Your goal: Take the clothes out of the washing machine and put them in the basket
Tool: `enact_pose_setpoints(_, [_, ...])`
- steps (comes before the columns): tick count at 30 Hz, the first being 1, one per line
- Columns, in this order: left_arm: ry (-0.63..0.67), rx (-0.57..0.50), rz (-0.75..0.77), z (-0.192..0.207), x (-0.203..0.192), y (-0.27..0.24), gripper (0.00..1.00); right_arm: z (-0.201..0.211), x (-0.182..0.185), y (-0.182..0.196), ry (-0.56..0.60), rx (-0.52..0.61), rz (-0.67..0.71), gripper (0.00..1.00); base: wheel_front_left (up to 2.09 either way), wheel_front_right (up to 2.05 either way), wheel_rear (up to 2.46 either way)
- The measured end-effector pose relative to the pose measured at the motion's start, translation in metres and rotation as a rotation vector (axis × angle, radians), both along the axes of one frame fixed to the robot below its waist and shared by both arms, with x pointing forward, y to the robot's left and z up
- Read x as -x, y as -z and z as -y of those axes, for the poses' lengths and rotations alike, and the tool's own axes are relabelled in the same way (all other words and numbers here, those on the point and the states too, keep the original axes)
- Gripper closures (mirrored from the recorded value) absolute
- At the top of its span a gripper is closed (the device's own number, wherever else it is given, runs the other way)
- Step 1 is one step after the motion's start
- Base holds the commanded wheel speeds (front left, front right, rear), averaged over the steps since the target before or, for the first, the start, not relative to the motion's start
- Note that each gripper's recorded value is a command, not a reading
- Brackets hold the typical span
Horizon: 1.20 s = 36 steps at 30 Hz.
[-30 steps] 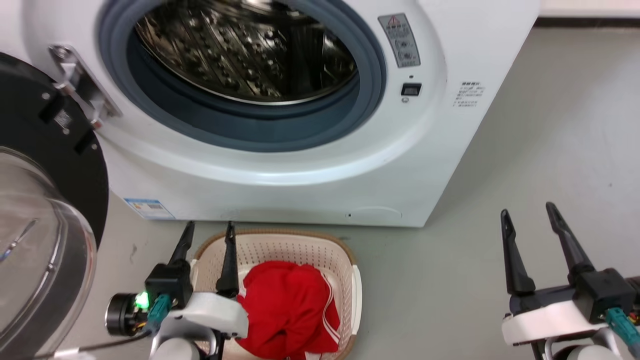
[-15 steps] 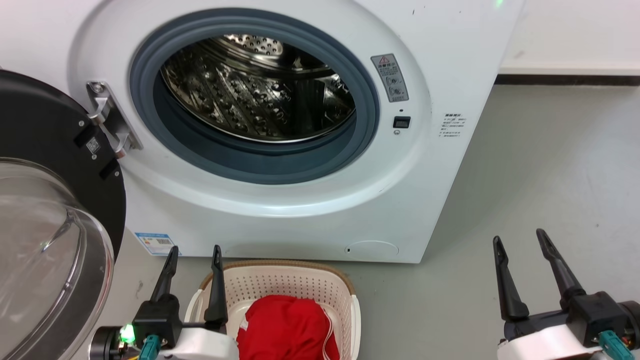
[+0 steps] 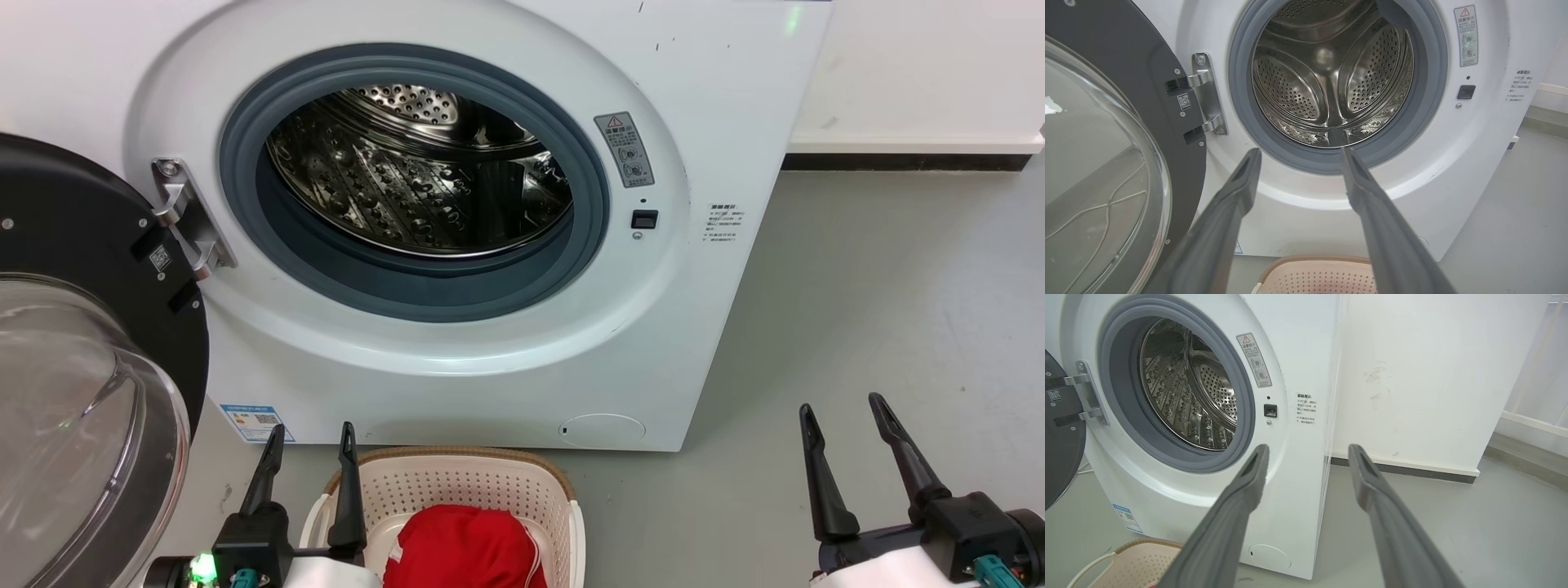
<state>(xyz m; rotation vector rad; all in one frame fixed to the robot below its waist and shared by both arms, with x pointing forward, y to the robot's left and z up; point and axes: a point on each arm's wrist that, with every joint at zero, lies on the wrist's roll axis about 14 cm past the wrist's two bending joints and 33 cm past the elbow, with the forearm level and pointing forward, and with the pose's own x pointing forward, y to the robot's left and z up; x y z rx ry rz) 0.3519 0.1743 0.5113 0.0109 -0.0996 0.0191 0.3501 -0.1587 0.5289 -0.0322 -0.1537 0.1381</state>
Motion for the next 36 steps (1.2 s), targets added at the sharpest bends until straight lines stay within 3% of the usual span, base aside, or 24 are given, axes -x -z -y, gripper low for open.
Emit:
enact_pose_setpoints(15, [0.004, -0.001, -0.002, 0.002, 0.002, 0.001, 0.0, 0.0, 0.002, -0.003, 0.001, -0.003, 0.009, 0.0, 0.0, 0.0, 0.0])
enact_pose_setpoints(16, [-0.001, -0.004, -0.004, 0.001, 0.002, 0.001, 1.0, 0.0, 0.002, -0.002, 0.001, -0.003, 0.007, 1.0, 0.0, 0.0, 0.0])
enact_pose_setpoints(22, [-0.004, 0.016, -0.085, 0.0, 0.008, 0.025, 1.0, 0.001, 0.006, 0.017, 0.004, -0.024, -0.06, 1.0, 0.0, 0.0, 0.0])
enact_pose_setpoints(36, [-0.045, 0.301, -0.149, -0.012, 0.004, 0.035, 1.0, 0.013, 0.002, 0.026, 0.04, -0.316, -0.125, 1.0, 0.0, 0.0, 0.0])
